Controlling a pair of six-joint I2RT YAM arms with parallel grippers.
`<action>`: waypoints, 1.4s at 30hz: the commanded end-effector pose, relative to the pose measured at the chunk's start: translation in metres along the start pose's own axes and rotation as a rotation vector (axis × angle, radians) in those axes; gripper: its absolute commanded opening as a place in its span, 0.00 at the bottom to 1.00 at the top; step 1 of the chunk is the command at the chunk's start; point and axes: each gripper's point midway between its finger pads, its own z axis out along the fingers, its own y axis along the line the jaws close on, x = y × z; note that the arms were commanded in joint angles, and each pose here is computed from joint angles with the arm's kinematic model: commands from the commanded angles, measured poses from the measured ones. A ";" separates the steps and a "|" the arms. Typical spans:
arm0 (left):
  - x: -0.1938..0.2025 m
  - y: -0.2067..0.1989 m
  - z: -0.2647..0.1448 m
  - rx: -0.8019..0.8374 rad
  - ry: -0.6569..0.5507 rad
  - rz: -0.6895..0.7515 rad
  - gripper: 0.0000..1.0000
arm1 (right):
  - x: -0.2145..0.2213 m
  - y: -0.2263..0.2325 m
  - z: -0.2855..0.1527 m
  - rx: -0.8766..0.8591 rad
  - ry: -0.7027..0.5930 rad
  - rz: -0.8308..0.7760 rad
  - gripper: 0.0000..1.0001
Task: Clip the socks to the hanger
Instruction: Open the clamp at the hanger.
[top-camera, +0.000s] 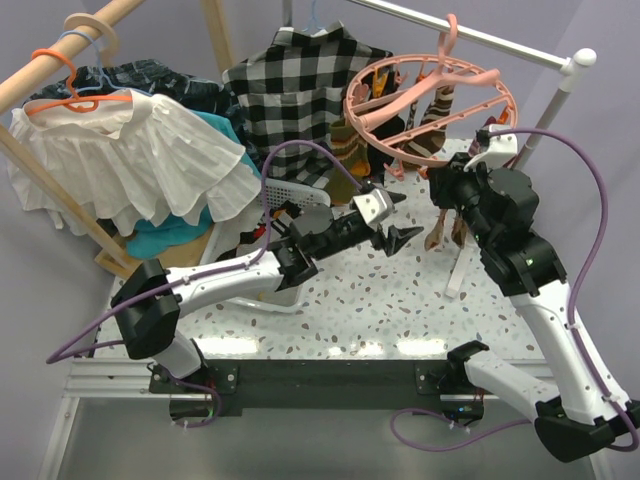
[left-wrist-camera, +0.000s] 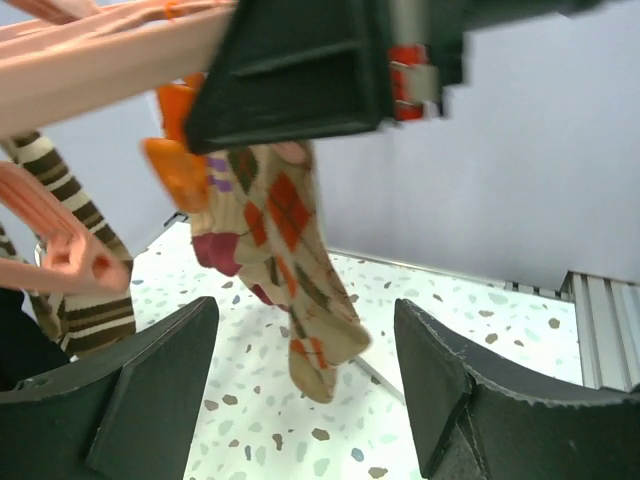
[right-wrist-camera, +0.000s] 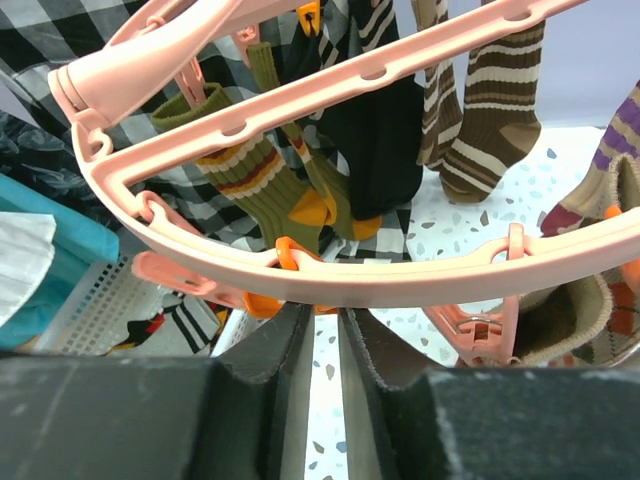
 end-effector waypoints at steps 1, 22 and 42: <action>-0.035 0.007 -0.001 -0.078 -0.097 0.136 0.76 | -0.037 0.010 -0.012 -0.044 -0.109 0.007 0.15; -0.064 0.026 0.012 -0.300 -0.195 0.502 0.66 | -0.038 0.012 -0.015 -0.058 -0.105 0.006 0.04; -0.069 0.021 0.024 -0.390 -0.197 0.571 0.54 | -0.039 0.012 -0.017 -0.060 -0.111 -0.001 0.04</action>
